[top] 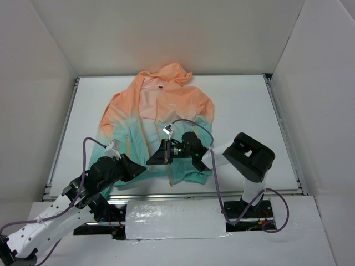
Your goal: Zip up the jacket
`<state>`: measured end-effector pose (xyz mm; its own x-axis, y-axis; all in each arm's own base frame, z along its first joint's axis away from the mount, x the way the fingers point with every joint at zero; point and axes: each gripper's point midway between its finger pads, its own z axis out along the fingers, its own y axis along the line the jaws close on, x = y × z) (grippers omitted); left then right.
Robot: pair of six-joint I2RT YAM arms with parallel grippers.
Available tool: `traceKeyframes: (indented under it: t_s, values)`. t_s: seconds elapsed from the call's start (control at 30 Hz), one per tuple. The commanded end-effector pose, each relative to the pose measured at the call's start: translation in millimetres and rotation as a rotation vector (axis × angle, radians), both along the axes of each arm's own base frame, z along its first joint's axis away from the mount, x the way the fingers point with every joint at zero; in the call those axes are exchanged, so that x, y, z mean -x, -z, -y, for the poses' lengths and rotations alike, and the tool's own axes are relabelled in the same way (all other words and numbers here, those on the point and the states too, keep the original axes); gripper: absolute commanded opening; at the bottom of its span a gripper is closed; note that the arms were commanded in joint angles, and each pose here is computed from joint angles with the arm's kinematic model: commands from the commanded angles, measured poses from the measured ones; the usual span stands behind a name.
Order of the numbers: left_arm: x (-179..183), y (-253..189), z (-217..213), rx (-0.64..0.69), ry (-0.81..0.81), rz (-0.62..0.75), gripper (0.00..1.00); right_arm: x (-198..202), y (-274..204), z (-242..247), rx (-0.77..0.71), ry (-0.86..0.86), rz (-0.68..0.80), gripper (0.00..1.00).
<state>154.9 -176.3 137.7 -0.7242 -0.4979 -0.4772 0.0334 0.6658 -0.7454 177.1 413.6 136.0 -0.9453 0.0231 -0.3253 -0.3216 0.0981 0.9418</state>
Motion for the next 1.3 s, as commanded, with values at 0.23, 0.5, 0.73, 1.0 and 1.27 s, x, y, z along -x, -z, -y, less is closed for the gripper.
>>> traceKeyframes:
  t_s: [0.23,0.5,0.73,1.0,1.27]
  values:
    - [-5,-1,-7,-0.041,-0.035,0.003,0.52,-1,-9,2,0.129,0.044,0.083,0.00]
    - [-9,-3,3,-0.027,-0.006,0.012,0.57,2,-5,9,0.191,0.066,0.087,0.00]
    - [-9,-9,14,0.027,0.033,0.030,0.53,3,-5,7,0.200,0.063,0.081,0.00]
    - [-7,3,17,0.016,0.050,-0.002,0.47,2,-9,6,0.182,0.074,0.075,0.00]
    - [-5,18,13,-0.041,0.054,-0.038,0.46,0,-14,6,0.159,0.085,0.071,0.00]
